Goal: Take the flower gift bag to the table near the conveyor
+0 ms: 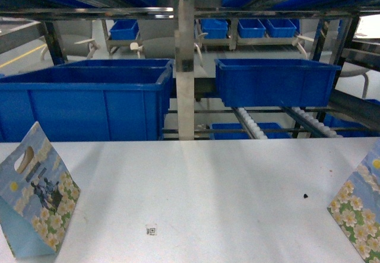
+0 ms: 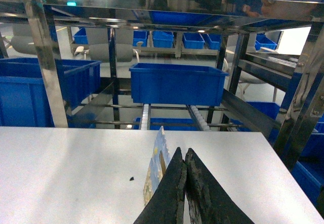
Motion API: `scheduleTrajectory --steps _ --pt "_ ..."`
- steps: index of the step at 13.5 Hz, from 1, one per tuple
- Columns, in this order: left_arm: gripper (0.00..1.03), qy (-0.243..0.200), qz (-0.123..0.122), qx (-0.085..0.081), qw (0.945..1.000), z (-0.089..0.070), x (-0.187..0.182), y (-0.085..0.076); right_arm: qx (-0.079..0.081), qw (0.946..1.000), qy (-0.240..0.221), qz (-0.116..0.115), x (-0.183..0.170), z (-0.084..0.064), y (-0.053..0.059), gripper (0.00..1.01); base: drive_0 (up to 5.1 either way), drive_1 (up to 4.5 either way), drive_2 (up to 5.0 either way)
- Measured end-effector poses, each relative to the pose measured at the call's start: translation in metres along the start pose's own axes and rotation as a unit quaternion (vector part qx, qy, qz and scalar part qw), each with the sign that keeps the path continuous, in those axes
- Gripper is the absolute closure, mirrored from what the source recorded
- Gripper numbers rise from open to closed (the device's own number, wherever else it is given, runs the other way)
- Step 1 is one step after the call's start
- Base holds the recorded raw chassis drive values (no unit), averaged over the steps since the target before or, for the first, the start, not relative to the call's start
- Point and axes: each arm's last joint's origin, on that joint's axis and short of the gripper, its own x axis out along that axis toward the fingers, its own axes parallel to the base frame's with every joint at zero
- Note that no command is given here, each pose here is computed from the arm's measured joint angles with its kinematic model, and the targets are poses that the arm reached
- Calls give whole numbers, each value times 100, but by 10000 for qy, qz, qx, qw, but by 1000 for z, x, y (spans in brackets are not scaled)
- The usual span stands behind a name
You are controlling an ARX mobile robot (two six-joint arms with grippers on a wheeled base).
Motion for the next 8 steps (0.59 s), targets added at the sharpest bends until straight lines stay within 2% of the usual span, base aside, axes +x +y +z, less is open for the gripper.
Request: scheduleTrajectory --steps 1,2,5,6,8 --pt "101 -320 1 0 9995 5 -4 0 0 10000 0 0 0 0 0 99 0 0 0" --pt "101 -195 14 -4 9998 3 -4 0 0 10000 -2 2 0 0 0 99 0 0 0" --pt "101 -216 1 2 9998 3 -4 0 0 10000 0 2 0 0 0 99 0 0 0" --pt "89 -216 1 0 9998 3 -4 0 -2 10000 2 2 0 0 0 80 0 0 0" --pt "35 -216 3 0 9998 3 -4 0 -2 10000 2 2 0 0 0 25 0 0 0"
